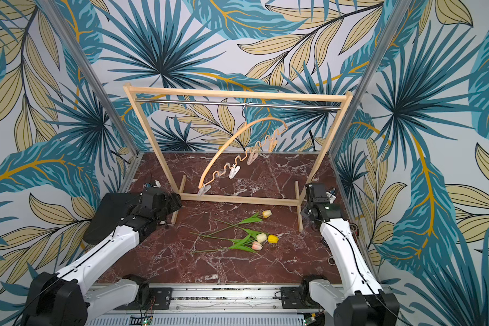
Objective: Dry the flowers on a clothes hanger
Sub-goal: Move the clothesline to the center of the board.
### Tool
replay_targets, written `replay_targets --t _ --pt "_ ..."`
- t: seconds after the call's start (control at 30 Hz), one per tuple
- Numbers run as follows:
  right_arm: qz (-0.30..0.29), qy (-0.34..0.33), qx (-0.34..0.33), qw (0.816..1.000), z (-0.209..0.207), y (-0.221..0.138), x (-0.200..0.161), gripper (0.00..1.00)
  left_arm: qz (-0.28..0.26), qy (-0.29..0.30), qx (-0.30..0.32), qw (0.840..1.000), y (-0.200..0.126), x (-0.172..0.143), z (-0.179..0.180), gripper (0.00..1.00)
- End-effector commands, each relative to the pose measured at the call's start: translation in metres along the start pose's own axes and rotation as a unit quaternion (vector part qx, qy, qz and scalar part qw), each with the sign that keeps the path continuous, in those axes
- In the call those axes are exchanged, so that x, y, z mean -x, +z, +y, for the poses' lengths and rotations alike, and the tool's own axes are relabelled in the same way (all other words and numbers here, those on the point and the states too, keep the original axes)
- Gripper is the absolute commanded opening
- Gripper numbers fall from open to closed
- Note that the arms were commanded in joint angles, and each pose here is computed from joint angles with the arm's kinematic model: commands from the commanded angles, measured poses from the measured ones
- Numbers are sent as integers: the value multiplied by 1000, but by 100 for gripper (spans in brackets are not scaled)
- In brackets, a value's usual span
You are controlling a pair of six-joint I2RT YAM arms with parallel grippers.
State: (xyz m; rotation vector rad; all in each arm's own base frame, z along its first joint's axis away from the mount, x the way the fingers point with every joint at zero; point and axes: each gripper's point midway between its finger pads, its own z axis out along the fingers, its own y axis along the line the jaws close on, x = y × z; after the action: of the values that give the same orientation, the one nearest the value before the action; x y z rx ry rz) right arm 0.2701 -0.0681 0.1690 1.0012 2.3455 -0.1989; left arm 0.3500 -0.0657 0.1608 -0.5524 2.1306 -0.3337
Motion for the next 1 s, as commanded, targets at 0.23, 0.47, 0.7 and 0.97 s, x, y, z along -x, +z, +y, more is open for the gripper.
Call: replay_targets --t 0.23,0.47,0.7,0.97 --pt "-24 110 168 979 44 40 73 16 -3 -17 -14 1000 21 18 -25 72" --pt "14 73 253 965 87 49 77 14 -17 19 12 1000 16 27 -19 73" --pt "33 41 269 962 104 50 71 14 -17 13 18 1000 19 26 -16 74" --pt "47 19 275 960 121 50 60 14 -22 24 26 999 19 28 -14 75"
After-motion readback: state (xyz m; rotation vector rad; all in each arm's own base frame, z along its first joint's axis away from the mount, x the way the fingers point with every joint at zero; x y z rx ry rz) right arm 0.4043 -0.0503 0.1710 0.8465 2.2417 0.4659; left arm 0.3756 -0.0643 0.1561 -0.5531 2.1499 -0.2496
